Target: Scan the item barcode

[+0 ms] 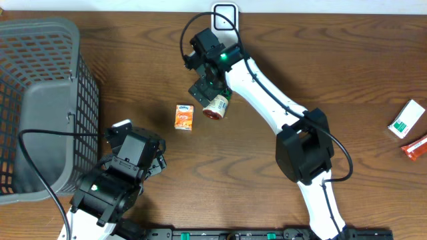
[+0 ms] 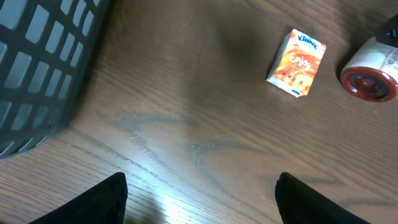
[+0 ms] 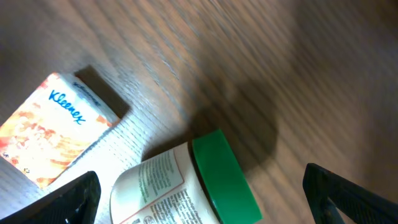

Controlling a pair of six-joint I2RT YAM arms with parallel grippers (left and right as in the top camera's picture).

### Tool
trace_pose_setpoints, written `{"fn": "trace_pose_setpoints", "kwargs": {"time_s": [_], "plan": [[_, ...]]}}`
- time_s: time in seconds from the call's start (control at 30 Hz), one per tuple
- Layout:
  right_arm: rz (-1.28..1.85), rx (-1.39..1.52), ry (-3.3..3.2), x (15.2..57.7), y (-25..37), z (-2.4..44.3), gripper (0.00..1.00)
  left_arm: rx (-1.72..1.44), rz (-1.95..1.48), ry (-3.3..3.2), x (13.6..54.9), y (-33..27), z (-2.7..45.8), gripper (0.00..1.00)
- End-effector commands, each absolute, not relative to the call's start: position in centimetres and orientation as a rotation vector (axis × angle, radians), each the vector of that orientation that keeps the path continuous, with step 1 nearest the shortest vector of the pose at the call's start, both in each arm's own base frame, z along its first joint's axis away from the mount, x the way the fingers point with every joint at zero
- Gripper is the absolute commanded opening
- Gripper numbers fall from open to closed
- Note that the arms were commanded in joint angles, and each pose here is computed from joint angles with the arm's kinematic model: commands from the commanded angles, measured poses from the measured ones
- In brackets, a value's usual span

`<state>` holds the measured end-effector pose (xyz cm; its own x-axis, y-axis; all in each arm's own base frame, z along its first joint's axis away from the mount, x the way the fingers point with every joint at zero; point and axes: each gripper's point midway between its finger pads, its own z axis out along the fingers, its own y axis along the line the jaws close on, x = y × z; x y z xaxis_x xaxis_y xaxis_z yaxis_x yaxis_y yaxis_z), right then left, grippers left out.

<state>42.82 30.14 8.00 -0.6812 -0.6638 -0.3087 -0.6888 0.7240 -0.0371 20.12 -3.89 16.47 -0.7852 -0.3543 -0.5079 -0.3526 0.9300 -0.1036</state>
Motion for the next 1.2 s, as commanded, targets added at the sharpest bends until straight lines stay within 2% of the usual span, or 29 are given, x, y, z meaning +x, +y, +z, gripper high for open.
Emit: {"fn": "trace_pose_setpoints", "kwargs": {"time_s": [0.0, 0.23, 0.3, 0.53, 0.8, 1.03, 1.17], "plan": [[0.172, -0.697, 2.752, 43.7, 29.0, 8.3, 0.99, -0.498, 0.026, 2.545, 20.1, -3.6, 16.4, 0.77], [0.164, 0.094, 2.885, 43.3, 27.5, 8.0, 0.99, -0.498, 0.026, 2.545, 20.1, -3.6, 16.4, 0.77], [0.176, 0.219, 2.892, 42.8, 27.8, 7.9, 0.99, -0.498, 0.026, 2.545, 20.1, -3.6, 16.4, 0.77], [0.146, 0.173, 2.859, 41.7, 30.0, 8.1, 0.99, -0.498, 0.026, 2.545, 20.1, -3.6, 16.4, 0.77], [0.183, 0.264, 2.924, 40.0, 30.6, 7.7, 0.99, -0.498, 0.026, 2.545, 20.1, -3.6, 16.4, 0.77], [0.121, 0.602, 2.951, 39.6, 27.6, 7.3, 0.99, -0.498, 0.026, 2.545, 20.1, -3.6, 16.4, 0.77], [0.163, 0.661, 2.990, 39.5, 27.1, 7.2, 0.99, -0.498, 0.026, 2.545, 20.1, -3.6, 16.4, 0.77]]}}
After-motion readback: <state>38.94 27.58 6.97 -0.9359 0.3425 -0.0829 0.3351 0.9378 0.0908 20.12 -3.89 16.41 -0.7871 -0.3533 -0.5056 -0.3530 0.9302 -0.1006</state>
